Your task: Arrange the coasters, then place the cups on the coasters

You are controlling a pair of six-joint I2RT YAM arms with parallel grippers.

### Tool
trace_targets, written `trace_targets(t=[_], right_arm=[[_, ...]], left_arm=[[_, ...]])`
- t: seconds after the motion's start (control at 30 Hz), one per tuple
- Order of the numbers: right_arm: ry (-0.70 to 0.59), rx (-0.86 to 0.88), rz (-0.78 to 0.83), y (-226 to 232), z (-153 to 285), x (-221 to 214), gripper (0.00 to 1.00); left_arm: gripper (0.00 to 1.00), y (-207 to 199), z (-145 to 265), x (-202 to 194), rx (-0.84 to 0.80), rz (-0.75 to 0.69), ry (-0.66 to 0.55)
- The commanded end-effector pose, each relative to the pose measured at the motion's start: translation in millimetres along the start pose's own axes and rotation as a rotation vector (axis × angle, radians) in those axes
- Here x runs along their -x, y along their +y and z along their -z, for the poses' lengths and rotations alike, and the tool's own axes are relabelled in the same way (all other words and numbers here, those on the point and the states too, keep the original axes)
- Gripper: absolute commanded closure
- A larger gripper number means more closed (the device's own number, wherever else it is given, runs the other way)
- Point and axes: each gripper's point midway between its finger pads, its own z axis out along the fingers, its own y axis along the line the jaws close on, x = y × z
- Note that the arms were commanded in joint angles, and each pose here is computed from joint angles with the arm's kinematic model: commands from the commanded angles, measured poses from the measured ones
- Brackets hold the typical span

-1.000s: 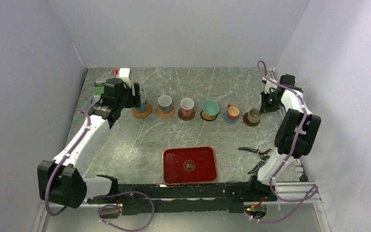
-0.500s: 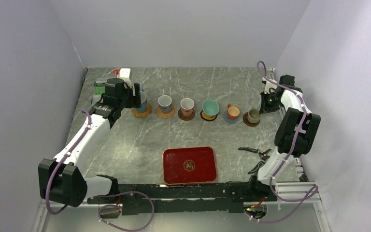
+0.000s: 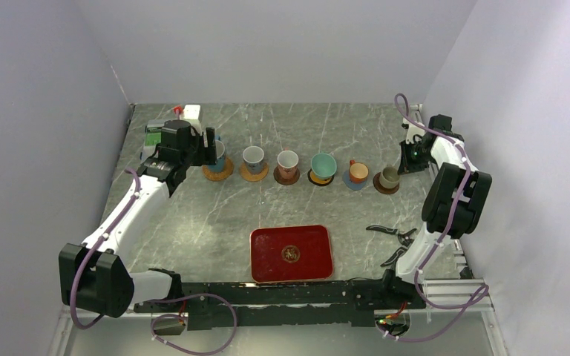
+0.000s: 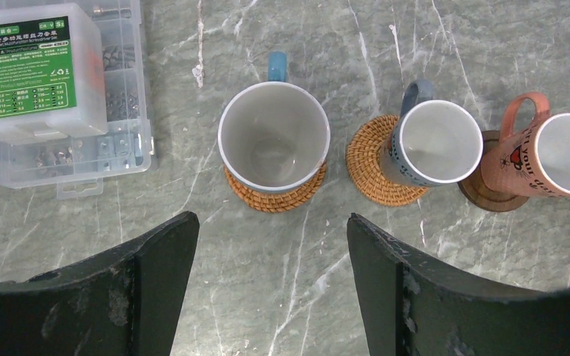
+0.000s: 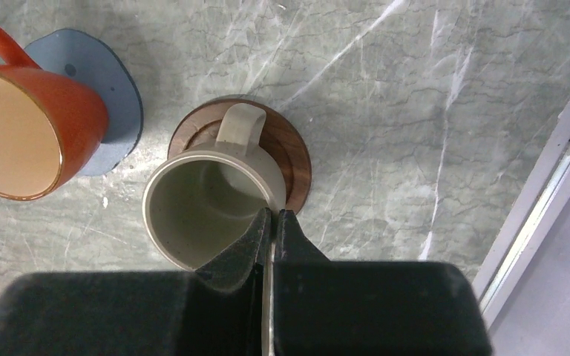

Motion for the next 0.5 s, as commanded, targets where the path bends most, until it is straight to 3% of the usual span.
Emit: trace_targets(t=[0.0,0.33,0.47], right_arm=[[-0.069,-0.008,0.013,-6.7,6.0,23.5,0.99],[-0.084,-0.02,0.009,-7.0,10.9,27.0,0.72],[-0.097,-0.028,0.009,-7.2,13.6,29.7,0.67]], left_arm=[[0.21,-0.8,3.8,14.1,-0.001,-0.009,-0.045],[0.21,-1.0,6.9,17.1,-0.003,-0.006,-0.055],[0.21,-0.8,7.5,17.7,-0.002,-0.006,-0.057]])
